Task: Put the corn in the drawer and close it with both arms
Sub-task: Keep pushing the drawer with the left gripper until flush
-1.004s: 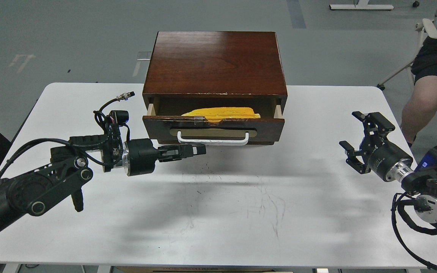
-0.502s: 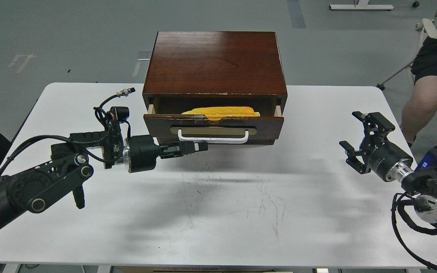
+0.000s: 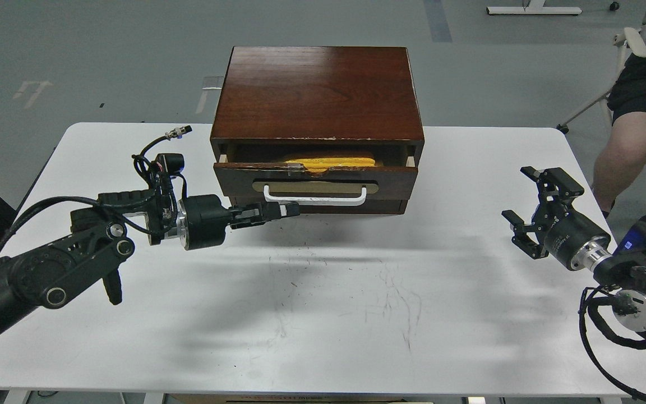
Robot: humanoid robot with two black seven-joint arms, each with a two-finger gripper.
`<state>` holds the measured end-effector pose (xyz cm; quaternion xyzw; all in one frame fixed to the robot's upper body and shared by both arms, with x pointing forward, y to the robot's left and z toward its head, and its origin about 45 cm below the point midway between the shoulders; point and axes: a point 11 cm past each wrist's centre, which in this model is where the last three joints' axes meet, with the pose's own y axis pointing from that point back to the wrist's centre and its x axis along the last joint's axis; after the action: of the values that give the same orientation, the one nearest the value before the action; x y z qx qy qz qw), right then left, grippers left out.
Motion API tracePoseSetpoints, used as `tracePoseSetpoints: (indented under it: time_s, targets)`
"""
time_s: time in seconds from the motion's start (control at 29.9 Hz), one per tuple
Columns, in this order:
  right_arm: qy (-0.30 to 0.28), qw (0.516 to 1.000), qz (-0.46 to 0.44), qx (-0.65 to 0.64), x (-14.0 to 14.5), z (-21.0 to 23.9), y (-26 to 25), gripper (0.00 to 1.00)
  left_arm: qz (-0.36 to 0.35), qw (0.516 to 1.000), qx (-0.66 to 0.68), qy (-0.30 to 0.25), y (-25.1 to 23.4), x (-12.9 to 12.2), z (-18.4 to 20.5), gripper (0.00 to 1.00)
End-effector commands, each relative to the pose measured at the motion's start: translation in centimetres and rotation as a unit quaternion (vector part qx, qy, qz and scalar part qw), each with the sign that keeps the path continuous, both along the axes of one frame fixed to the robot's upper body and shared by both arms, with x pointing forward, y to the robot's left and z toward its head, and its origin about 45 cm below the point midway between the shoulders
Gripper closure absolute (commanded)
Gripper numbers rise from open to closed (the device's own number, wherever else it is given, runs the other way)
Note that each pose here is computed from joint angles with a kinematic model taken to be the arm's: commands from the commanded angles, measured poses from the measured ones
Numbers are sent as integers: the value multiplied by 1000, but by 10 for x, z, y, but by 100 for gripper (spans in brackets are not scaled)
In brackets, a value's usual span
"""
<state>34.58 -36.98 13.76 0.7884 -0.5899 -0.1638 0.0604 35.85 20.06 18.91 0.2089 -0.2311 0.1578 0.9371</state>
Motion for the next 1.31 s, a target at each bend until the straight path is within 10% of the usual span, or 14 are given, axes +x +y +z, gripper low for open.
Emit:
tracePoseSetpoints:
  time_s: [0.0, 1.27]
  targets:
    - [0, 1000, 0, 0, 0, 0, 0, 0, 1, 1000, -4, -1, -1, 2, 2, 100]
    - [6, 1000, -3, -1, -4, -4, -3, 0, 26, 1000, 1, -7, -3, 30, 6, 100]
